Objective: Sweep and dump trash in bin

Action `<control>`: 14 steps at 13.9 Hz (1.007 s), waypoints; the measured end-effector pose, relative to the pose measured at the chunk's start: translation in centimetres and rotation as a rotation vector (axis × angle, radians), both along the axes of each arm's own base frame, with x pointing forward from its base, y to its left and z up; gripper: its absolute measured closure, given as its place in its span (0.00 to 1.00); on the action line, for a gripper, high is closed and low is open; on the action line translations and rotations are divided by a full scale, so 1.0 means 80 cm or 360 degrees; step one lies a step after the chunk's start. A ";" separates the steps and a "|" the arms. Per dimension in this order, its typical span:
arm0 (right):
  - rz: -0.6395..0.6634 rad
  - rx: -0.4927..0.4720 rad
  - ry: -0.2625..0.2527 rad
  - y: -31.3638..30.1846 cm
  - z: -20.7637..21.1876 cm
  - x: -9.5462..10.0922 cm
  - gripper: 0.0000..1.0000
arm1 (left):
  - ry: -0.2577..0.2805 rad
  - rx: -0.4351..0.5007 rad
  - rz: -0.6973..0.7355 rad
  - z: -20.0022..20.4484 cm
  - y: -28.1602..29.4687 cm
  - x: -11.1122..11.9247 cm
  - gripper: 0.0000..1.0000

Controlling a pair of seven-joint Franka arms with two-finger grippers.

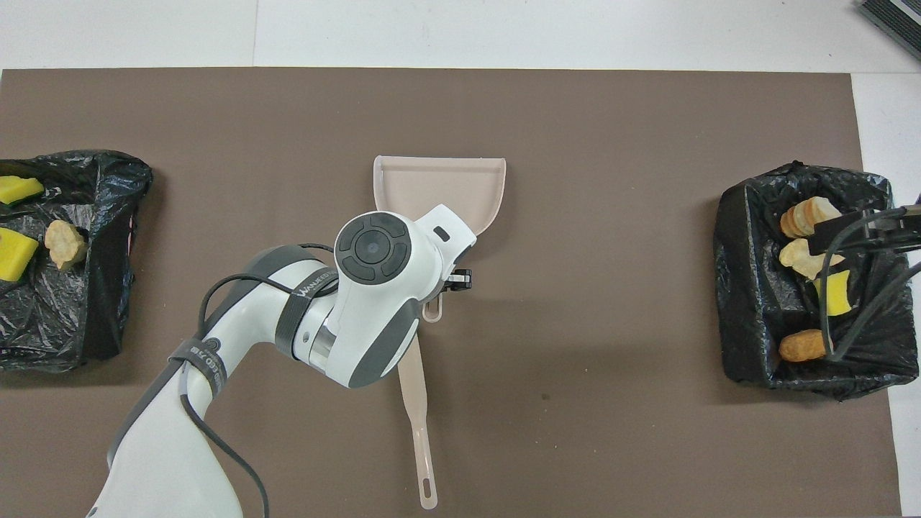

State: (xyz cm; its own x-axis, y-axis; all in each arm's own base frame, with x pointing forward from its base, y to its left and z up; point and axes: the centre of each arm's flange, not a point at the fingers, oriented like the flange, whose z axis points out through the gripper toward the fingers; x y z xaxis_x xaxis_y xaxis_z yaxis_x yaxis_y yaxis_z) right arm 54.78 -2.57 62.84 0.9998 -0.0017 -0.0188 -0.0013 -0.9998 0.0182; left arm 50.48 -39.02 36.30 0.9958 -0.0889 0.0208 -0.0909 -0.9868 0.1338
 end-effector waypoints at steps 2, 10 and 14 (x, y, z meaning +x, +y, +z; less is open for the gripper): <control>0.0000 0.0000 0.0000 0.000 0.000 0.000 0.00 | -0.0011 -0.0010 0.0024 0.000 0.000 0.002 0.51; 0.0000 0.0000 0.0000 0.000 0.000 0.000 0.00 | -0.0079 -0.0056 0.0267 0.118 0.075 0.030 0.00; -0.0001 0.0000 0.0000 0.000 0.000 0.000 0.00 | -0.0088 -0.0036 0.0321 0.198 0.180 0.041 0.00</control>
